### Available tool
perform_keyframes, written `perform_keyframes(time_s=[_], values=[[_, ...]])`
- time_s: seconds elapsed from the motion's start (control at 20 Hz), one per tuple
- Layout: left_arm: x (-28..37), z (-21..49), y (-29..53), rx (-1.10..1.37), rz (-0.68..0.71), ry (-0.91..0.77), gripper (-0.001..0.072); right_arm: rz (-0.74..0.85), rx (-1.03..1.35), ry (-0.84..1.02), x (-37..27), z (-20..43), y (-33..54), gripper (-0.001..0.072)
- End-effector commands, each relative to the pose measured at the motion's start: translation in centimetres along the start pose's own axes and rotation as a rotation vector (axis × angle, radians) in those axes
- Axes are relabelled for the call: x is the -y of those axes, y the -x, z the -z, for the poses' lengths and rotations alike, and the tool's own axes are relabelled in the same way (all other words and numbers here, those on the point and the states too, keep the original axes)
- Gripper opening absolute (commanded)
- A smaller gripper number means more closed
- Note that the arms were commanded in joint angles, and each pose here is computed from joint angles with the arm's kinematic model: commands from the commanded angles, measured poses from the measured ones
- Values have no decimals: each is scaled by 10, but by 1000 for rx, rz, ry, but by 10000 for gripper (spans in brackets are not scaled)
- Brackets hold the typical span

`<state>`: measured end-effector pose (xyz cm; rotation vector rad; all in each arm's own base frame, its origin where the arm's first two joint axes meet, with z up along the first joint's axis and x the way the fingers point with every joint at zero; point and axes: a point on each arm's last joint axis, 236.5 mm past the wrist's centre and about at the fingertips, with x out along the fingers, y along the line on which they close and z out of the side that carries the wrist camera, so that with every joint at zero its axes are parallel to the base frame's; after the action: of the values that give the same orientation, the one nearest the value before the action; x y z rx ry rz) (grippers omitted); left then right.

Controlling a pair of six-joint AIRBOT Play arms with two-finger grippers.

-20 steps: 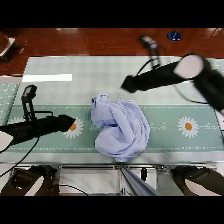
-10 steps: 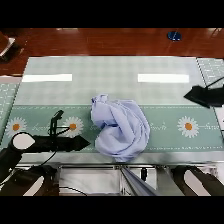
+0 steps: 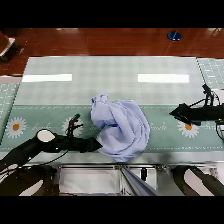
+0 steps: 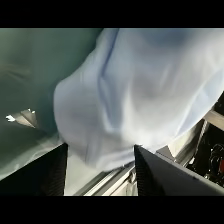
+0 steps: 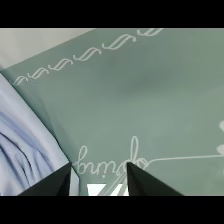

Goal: Fold the shirts.

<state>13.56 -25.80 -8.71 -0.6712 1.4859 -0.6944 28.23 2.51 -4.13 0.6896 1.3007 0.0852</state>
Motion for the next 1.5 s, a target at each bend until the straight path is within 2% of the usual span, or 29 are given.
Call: perform_keyframes(time_s=[0.0,0.05,0.1,0.7,0.9,0.95,1.0,1.1,1.25,1.35,1.45], values=[[9,-3,-22,-46,-10,-32,490,-49,-88,-13,-9,12,-28,400],[13,-5,-25,-55,-6,-37,285,-60,-113,7,-16,15,-39,400],[17,-9,-26,-56,-1,-40,15,-59,-135,27,-21,16,-49,400],[28,-13,-23,-62,24,-58,18,-109,-326,256,-110,1,-129,400],[28,-13,-23,-62,24,-58,18,-117,-410,313,-129,18,-142,399],[28,-13,-23,-62,24,-58,18,-115,-427,323,-130,24,-145,385],[28,-13,-23,-62,24,-58,18,-115,-439,334,-132,29,-145,315],[29,-15,-22,-55,27,-55,18,-133,-457,373,-139,33,-141,16],[55,-47,9,14,115,-105,17,-168,-372,449,-168,-2,-100,16],[92,-97,66,183,200,-173,17,-195,-150,518,-209,-56,-40,16],[133,-158,155,465,238,-242,17,-228,134,601,-258,-105,49,16]])
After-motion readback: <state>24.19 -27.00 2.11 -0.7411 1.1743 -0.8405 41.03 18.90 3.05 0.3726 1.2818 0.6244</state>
